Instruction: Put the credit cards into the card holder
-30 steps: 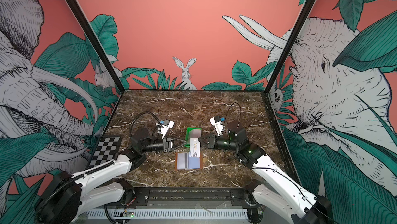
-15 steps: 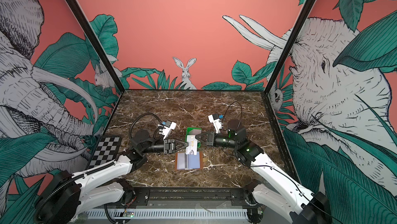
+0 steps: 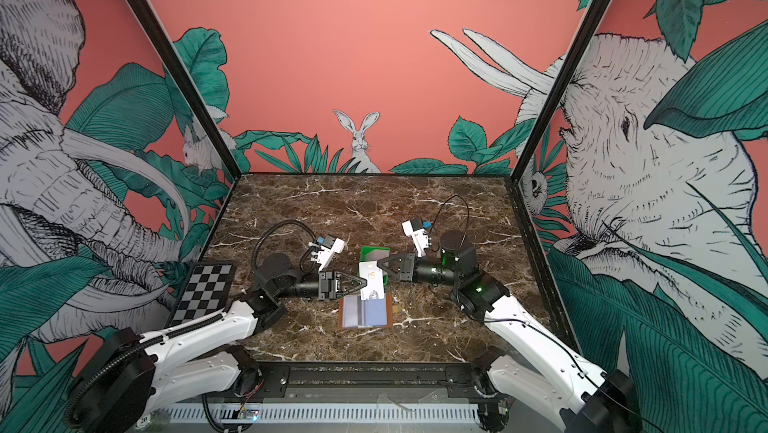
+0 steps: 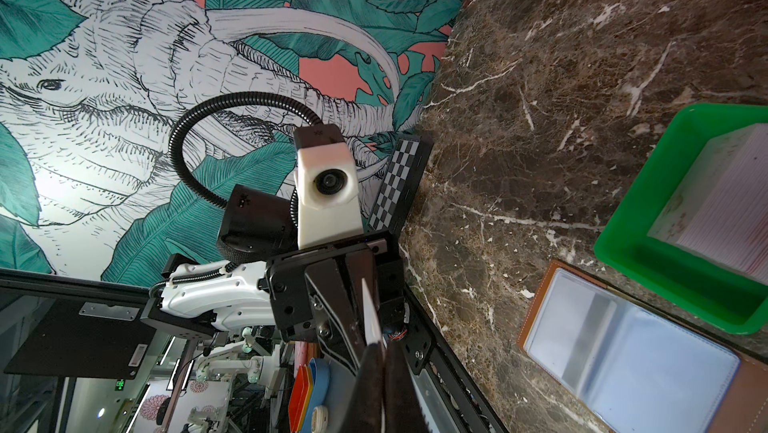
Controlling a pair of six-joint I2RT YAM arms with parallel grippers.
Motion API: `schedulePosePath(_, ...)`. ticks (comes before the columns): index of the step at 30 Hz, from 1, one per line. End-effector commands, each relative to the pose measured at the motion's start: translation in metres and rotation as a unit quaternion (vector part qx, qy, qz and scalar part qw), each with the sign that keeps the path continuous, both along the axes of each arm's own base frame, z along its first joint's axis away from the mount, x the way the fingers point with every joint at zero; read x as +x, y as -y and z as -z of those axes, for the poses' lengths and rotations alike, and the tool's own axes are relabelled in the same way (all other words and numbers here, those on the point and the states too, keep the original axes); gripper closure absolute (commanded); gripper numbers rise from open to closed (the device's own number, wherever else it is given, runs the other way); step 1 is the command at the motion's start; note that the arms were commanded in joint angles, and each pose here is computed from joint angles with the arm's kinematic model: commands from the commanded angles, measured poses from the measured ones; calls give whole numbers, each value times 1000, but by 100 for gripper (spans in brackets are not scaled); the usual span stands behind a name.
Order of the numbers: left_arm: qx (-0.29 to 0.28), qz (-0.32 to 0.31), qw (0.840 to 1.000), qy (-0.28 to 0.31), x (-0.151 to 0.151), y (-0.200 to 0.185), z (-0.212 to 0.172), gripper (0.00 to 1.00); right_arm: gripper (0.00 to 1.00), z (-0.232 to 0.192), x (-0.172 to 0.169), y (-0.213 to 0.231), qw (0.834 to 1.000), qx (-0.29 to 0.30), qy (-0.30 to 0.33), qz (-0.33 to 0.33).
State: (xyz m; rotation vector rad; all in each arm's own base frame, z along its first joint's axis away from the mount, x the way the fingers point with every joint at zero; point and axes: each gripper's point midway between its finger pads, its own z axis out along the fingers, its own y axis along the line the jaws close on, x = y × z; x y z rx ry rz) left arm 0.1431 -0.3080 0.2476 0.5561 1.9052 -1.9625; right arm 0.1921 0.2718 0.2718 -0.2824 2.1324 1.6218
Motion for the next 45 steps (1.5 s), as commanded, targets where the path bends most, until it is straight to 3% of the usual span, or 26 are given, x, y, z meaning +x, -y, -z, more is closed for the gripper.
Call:
schedulePosePath(1,8,-16,1000,2,3,-1,6,98,86,11,0,2,1000,-12,2,3)
schedulePosePath(4,48,-37,998,-12,9,-2,26,100,78,30,1,9,999,-47,-7,25)
schedulePosePath(11,116,-75,988,-64,17,-19,76,100,71,83,-9,28,985,-154,-26,71)
schedulePosePath(18,154,-91,978,-106,19,-30,111,100,75,146,-28,42,948,-300,-43,98)
schedulePosePath(25,209,-86,966,-123,15,-35,140,100,82,191,-32,33,918,-378,-65,99)
schedulePosePath(34,244,-98,954,-141,18,-39,164,100,84,224,-16,28,893,-429,-72,115)
schedulePosePath(45,262,-100,948,-148,19,-41,174,100,85,241,-5,19,892,-431,-68,115)
